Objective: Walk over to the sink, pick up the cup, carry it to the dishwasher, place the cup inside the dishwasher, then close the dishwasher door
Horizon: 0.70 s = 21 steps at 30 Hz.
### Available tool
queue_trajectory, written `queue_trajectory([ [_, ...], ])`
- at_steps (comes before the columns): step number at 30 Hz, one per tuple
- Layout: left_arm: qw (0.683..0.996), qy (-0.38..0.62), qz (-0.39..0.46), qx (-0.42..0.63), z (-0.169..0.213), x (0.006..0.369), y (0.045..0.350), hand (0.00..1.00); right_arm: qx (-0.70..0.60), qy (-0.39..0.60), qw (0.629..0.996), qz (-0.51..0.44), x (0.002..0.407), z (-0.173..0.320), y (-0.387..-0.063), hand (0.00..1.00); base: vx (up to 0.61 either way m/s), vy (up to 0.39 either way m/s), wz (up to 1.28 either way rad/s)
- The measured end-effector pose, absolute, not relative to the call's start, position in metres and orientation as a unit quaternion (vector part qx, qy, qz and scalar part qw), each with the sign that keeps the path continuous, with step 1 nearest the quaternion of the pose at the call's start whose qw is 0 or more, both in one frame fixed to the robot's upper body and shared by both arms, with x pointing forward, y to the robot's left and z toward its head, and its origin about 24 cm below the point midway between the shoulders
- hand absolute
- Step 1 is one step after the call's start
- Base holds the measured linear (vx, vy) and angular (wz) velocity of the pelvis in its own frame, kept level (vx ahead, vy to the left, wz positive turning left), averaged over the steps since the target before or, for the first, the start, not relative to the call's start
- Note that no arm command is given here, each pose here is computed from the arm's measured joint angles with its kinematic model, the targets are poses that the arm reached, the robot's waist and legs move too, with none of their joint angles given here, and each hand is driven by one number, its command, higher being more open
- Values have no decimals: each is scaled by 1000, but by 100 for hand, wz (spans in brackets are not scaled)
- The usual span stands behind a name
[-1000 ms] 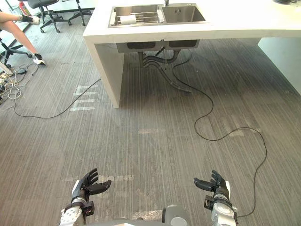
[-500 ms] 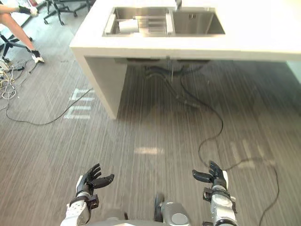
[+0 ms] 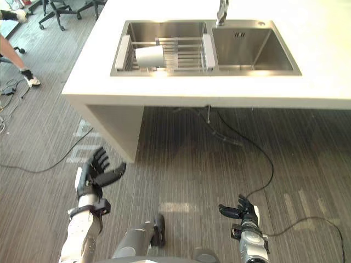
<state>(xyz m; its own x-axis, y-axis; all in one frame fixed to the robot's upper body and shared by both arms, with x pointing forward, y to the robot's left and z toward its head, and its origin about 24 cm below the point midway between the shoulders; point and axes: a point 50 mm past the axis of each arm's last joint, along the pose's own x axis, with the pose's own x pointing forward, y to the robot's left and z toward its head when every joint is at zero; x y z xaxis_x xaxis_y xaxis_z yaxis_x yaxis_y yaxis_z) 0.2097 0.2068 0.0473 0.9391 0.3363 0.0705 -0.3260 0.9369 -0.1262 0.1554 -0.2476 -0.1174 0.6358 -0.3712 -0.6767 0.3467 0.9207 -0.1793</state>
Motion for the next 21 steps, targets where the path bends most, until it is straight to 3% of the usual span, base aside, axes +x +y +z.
queue_trajectory([
  [4,972,-180,140,-64,98,216,196,90,-29,375,912,-163,158,-117,-239,90,469,-78,21],
  [15,974,-190,94,-77,104,225,176,90,-40,388,902,-183,121,-118,-255,90,479,-274,37],
  [21,970,-223,86,-45,118,221,183,90,-27,377,907,-186,121,-116,-254,90,230,-24,-8],
])
